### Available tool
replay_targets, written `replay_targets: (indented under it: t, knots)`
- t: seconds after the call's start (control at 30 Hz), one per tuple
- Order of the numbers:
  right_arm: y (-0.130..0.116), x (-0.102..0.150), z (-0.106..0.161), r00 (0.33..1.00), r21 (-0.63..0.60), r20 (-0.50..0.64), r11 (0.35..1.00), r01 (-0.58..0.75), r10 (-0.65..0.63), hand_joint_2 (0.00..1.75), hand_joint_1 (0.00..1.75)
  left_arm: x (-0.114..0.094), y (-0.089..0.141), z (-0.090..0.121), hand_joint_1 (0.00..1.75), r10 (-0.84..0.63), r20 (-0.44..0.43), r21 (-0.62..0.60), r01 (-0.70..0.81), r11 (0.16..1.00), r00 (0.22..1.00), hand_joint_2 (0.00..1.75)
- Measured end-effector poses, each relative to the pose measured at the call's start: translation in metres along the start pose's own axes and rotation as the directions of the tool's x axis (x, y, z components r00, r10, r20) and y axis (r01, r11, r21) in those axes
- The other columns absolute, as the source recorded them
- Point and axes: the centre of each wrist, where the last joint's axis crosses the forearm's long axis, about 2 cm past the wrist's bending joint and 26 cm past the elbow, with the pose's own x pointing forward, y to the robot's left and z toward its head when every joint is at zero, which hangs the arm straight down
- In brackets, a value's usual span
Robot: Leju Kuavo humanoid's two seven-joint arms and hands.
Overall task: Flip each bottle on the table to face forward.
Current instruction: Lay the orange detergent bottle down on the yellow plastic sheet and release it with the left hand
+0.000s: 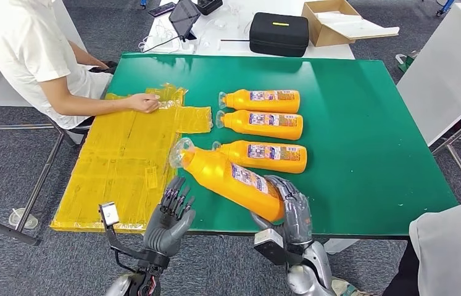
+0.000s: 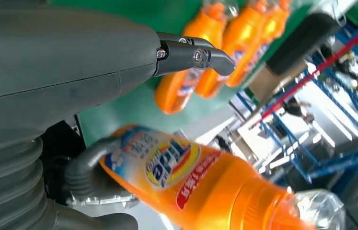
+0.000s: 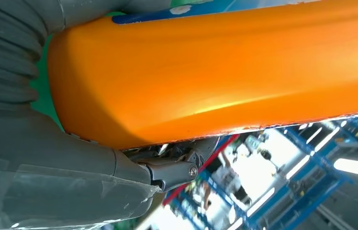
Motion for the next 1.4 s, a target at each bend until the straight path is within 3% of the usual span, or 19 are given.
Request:
replay_targets:
  t: [0.23,0.53,0.73,1.07,1.2,1.27,1.3,1.4]
  knots:
    - [0.02,0.007,-0.007,0.997,0.093,0.031,0.994,0.063,-0.066,1.75,1.51,0.002,-0.007,-0.01,0.0,0.027,0.015,-0.068,-0.026,0.997,1.0,1.75]
    - [0.024,0.008,-0.008,0.997,0.109,0.034,0.992,0.069,-0.073,1.75,1.48,0.003,-0.008,-0.012,0.0,0.03,0.018,-0.076,-0.029,0.997,0.999,1.75]
    - [0.046,0.014,-0.017,0.992,0.2,0.055,0.975,0.098,-0.111,1.75,1.51,0.006,-0.016,-0.025,0.0,0.04,0.038,-0.112,-0.035,0.993,0.998,1.75]
    - [0.055,0.02,-0.023,0.992,0.224,0.076,0.971,0.083,-0.102,1.75,1.49,0.004,-0.015,-0.037,0.03,-0.028,0.062,-0.024,0.03,0.999,0.998,1.75]
    - [0.056,0.02,-0.023,0.992,0.229,0.074,0.97,0.084,-0.103,1.75,1.47,0.004,-0.015,-0.037,1.68,-0.031,0.06,-0.019,0.032,0.999,0.998,1.75]
    - [0.056,0.02,-0.023,0.992,0.229,0.072,0.97,0.086,-0.105,1.75,1.37,0.003,-0.015,-0.037,1.75,-0.029,0.059,-0.017,0.03,0.999,0.998,1.75]
    - [0.057,0.02,-0.023,0.992,0.229,0.071,0.969,0.087,-0.106,1.75,1.2,0.003,-0.015,-0.038,1.75,-0.028,0.06,-0.016,0.029,0.999,0.998,1.75]
    - [0.058,0.021,-0.023,0.991,0.233,0.067,0.967,0.099,-0.117,1.75,0.21,0.004,-0.015,-0.038,1.75,-0.025,0.071,-0.016,0.026,1.0,0.997,1.75]
